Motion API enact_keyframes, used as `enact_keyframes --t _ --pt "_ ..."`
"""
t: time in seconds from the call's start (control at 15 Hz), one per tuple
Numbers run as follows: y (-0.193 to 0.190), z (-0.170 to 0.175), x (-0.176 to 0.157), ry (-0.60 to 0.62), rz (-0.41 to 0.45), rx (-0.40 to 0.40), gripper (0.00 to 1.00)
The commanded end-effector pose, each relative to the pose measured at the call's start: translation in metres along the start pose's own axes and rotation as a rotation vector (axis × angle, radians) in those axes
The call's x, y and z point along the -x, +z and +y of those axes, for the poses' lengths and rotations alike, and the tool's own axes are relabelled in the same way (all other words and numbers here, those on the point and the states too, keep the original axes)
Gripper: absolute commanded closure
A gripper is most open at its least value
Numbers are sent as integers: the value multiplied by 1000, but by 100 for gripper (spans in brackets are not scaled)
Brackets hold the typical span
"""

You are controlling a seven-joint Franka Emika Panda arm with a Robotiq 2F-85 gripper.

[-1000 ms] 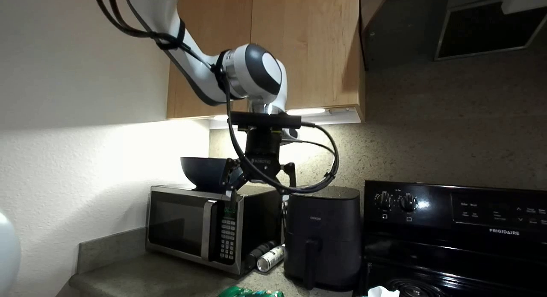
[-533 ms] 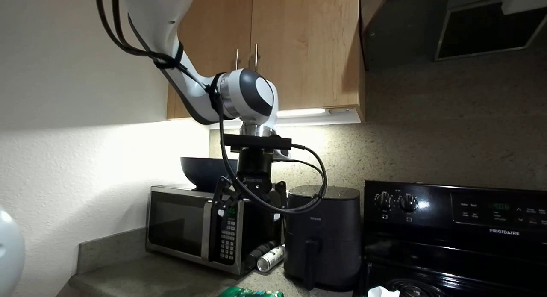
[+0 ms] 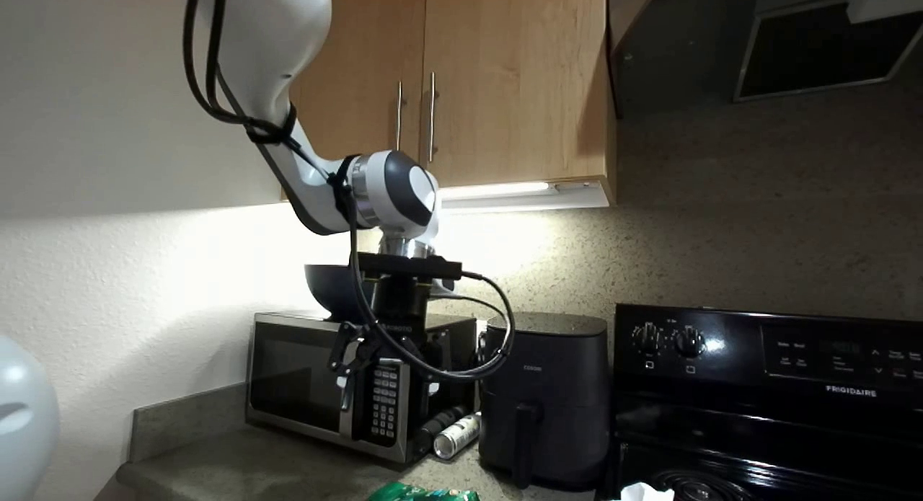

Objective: Put the green packet upright

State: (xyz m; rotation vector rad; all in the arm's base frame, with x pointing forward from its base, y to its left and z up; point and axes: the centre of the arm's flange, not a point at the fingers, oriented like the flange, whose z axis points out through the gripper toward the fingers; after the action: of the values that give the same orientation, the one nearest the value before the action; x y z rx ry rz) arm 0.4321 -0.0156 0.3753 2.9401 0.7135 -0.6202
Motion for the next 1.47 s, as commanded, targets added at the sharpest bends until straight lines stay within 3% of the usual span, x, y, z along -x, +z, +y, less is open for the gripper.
enact_keyframes --t 0.0,0.13,0.2,0.53,0.73,1.13,1.4 --pt "21 -32 -43 -50 -40 24 0" --pt "32 -47 -57 -93 -66 41 0" --pt "25 -42 -42 -87 -60 32 0" --pt "30 -42 -46 -92 -69 29 0" --pt "45 -53 -64 -105 -68 19 0" --pt "65 -73 -123 -65 223 27 0" --pt "61 -69 -124 -86 204 38 0"
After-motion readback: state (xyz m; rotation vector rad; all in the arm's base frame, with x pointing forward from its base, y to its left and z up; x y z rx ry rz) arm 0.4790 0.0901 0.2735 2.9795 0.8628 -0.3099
